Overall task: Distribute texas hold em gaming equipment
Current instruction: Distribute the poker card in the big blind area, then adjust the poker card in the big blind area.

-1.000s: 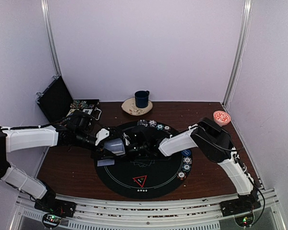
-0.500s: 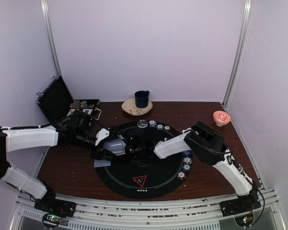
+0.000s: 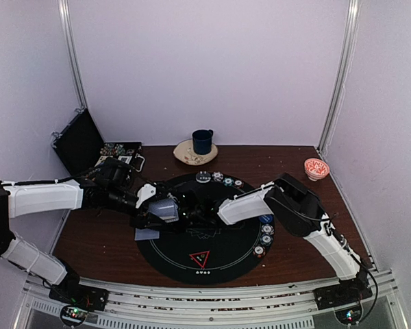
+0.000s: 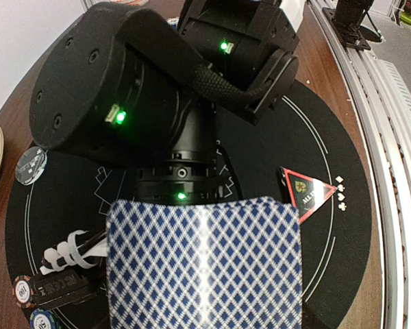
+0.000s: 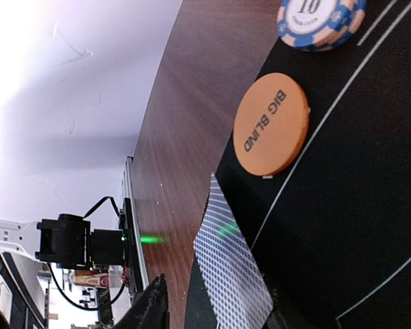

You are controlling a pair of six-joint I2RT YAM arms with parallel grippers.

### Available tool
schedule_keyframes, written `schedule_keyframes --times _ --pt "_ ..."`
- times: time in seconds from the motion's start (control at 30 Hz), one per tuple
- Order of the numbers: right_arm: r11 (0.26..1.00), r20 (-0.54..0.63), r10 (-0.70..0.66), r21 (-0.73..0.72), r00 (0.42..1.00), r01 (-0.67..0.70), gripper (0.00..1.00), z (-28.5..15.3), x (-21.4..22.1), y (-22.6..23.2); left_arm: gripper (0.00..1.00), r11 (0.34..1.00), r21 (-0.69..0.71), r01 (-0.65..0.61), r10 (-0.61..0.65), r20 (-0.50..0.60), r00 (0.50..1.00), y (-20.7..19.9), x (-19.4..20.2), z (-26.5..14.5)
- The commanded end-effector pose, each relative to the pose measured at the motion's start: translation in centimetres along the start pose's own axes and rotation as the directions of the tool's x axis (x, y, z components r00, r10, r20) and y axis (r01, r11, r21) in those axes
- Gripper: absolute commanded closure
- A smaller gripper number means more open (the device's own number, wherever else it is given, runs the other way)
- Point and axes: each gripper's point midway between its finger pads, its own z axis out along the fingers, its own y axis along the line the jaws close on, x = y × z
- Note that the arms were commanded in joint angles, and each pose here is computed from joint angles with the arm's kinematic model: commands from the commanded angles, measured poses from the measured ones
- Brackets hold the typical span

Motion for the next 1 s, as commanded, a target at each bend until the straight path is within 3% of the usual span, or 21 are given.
schedule_keyframes --times 0.0,0.37,0.7,0.97 --pt "0.995 0.013 -0.032 0.100 0.999 0.031 0.53 -0.8 -0.2 -0.3 0.98 0.999 -0.008 -0.038 0.038 0.043 0.998 0.5 -1.3 -0.4" --pt "0.969 0.063 -0.081 0.238 0.995 0.064 0.29 -4.6 -1.4 0.1 0.98 0.999 -0.007 -0.037 0.037 0.045 0.998 0.4 -1.3 -0.4" --pt "0.949 0.083 -0.106 0.306 0.991 0.076 0.25 -7.0 -2.2 -0.5 0.98 0.999 -0.005 -0.035 0.036 0.044 0.998 0.4 -1.3 -0.3" --pt "0.974 -0.025 -0.085 0.208 0.996 0.089 0.26 -3.4 0.8 0.7 0.98 0.999 -0.006 -0.041 0.041 0.053 0.998 0.3 -1.5 -0.5"
